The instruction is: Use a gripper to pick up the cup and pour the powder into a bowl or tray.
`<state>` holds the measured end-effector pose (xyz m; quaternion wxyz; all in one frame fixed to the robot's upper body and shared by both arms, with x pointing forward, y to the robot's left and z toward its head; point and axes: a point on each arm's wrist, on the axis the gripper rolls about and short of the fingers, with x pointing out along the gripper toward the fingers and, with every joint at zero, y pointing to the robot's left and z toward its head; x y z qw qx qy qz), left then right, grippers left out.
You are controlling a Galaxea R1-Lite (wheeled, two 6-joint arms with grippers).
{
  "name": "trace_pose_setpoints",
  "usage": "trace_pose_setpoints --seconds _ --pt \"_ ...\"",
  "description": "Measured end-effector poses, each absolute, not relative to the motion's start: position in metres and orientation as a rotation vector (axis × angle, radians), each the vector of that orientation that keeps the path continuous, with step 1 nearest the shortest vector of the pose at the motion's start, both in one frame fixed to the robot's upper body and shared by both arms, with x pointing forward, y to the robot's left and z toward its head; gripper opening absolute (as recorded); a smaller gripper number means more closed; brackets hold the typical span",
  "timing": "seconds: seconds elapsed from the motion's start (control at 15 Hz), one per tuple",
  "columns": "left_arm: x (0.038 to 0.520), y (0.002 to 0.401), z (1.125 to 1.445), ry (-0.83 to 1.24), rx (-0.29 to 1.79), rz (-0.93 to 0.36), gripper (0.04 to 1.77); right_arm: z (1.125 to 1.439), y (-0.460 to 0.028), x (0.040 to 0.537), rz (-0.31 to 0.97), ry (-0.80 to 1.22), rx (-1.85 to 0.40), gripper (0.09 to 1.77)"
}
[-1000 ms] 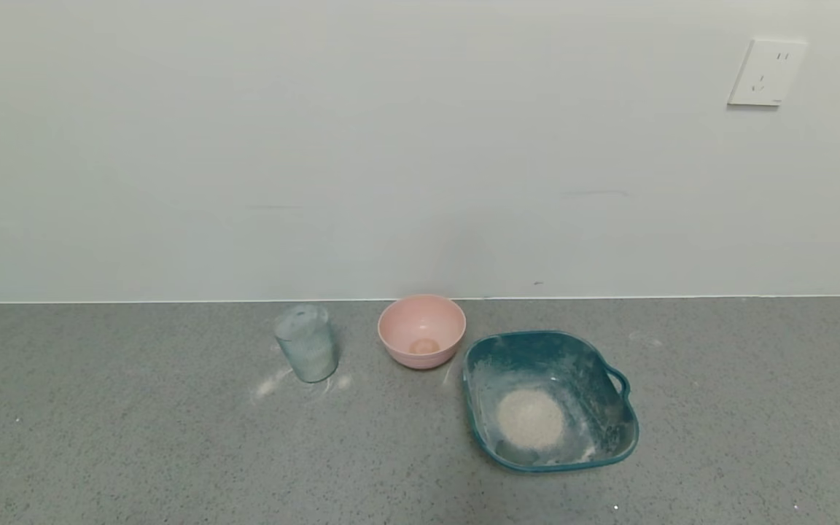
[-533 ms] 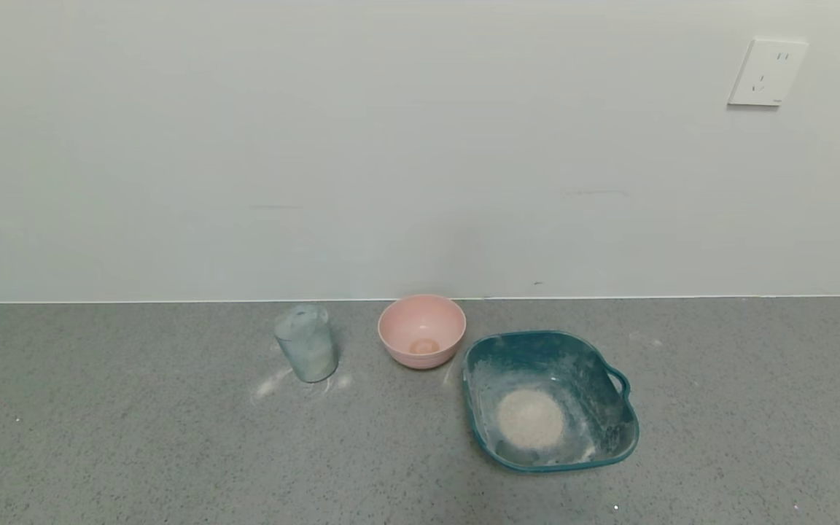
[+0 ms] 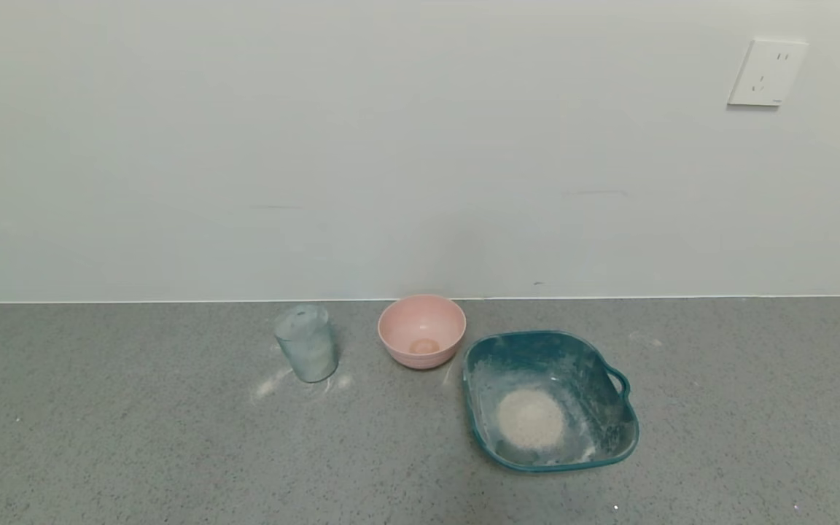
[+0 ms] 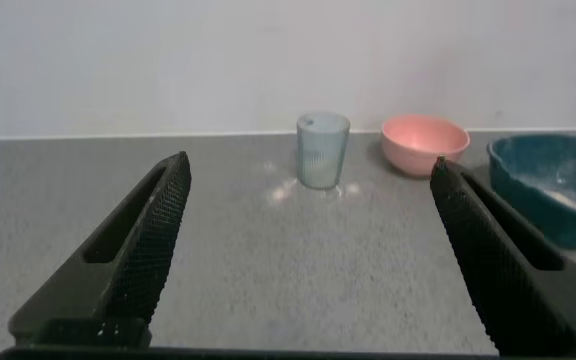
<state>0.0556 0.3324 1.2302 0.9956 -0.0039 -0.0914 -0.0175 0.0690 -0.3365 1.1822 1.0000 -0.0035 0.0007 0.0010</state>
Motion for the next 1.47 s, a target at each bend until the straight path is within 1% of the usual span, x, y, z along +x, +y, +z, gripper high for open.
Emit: trace_pose_setpoints --seconds 0.2,0.33,0.47,0.73,1.07,1.27,1.47 --pt "0.065 0.333 1.208 -0.172 -0.011 -0.033 1.72 1.182 -0.337 0.069 0.002 0.001 -0.007 1.71" --pt "0.067 0.333 1.201 -0.153 -0.006 -0.03 1.72 1.182 -0.337 0.069 0.002 0.001 -0.007 1.71" --pt "0.069 0.333 1.191 -0.074 -0.004 -0.033 1.72 1.182 -0.337 0.069 0.002 0.001 -0.007 1.71" --pt "0.069 0.333 1.189 -0.05 -0.069 -0.033 1.72 1.182 -0.337 0.069 0.002 0.002 -0.007 1.71" --pt "0.069 0.334 1.187 -0.035 -0.035 0.017 1.72 1.182 -0.337 0.069 0.002 0.002 -0.007 1.71" --pt "0.069 0.334 1.181 0.019 -0.027 0.021 1.72 1.182 -0.337 0.069 0.003 0.002 -0.007 1.71" --pt "0.069 0.334 1.181 0.018 -0.026 0.021 1.72 1.182 -0.337 0.069 0.003 0.002 -0.006 1.71"
